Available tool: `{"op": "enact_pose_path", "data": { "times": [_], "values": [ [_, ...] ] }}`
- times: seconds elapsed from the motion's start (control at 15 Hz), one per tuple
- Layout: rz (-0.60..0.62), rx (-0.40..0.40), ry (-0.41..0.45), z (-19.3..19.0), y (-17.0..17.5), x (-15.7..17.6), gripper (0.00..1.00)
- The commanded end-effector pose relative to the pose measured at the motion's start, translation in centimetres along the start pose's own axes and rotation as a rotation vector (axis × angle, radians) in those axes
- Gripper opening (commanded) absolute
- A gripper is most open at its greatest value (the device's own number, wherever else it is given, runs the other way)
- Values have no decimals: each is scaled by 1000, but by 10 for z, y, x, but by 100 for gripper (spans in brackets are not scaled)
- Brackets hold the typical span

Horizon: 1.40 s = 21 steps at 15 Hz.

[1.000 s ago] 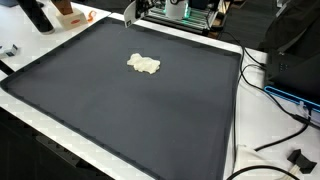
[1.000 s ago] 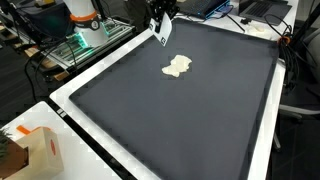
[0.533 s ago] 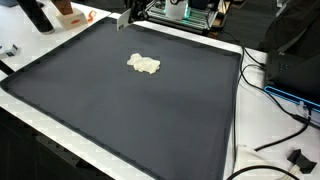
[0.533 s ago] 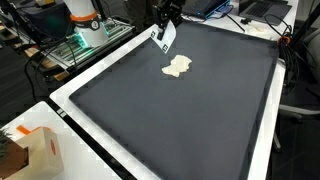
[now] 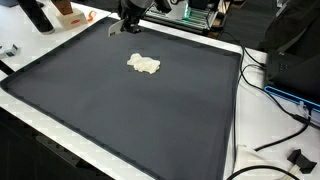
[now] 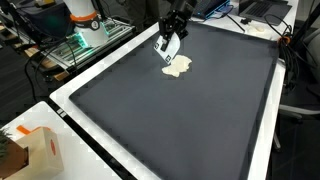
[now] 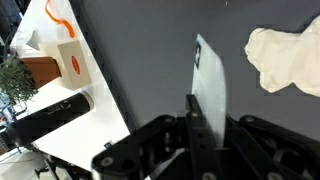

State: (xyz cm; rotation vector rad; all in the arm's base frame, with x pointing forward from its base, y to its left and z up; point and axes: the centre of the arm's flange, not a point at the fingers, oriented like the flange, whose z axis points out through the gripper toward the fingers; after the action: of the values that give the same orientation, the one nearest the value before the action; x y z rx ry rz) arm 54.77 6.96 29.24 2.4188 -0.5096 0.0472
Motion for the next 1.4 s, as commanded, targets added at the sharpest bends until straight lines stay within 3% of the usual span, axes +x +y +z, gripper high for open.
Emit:
{"op": "enact_pose_path", "data": {
  "times": [0.0,1.33],
  "values": [
    [48,-42,25,8,-11,6,1],
    [7,-73,29,40,-54,1,1]
  ]
}}
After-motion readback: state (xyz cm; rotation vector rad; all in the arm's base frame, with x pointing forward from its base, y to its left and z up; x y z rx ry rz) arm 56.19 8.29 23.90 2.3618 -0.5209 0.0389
